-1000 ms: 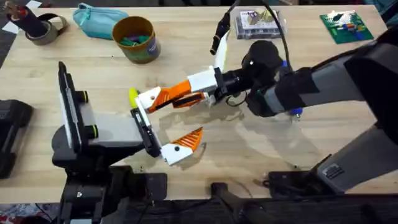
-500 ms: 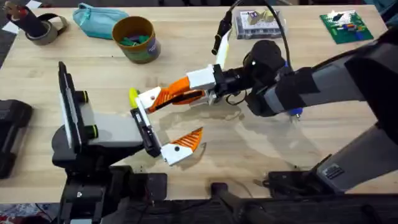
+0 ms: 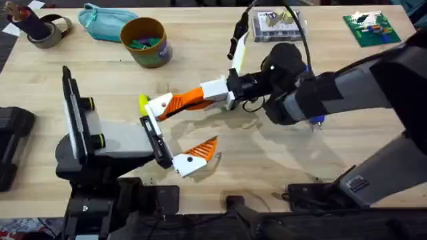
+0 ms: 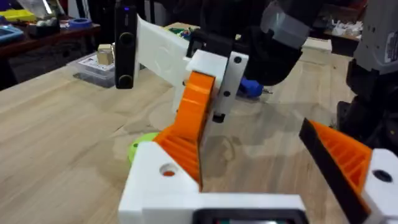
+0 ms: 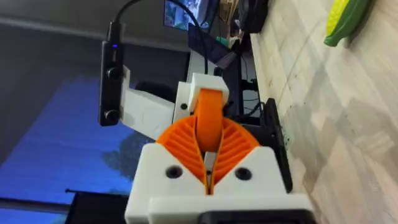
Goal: Pick up the gripper from the table and insert it into the empty holder that is missing its gripper. Then pick up a screw, insert it into the mounting hole, and use the screwdriver to tighten it. Finally, clean up the table by picking up the vegetable and placing it into the bucket.
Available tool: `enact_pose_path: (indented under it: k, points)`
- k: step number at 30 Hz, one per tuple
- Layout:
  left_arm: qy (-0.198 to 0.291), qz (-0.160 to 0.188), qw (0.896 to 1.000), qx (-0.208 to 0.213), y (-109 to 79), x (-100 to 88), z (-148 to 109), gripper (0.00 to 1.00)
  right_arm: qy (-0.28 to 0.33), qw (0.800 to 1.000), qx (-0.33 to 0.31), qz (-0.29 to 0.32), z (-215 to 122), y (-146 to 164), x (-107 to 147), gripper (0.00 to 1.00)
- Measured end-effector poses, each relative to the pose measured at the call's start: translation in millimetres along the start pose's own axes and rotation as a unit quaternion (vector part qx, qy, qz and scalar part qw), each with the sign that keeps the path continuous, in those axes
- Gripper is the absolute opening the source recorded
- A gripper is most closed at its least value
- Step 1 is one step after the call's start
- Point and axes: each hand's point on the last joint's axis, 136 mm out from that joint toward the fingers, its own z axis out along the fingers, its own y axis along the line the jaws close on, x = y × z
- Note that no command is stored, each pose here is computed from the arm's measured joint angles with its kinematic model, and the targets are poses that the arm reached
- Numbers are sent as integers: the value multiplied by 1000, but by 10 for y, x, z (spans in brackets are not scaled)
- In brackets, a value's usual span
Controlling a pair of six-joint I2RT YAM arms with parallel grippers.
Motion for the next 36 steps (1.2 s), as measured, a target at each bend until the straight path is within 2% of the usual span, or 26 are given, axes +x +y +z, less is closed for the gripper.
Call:
enact_pose_path:
  k: [19,36]
  points:
    - [0,0,1000,0,1,0,0,986,-4,1000,0,1,0,-1,-14,11]
    - [0,-2,1000,-16,55,-4,-3,986,-34,999,2,4,66,-24,-29,10]
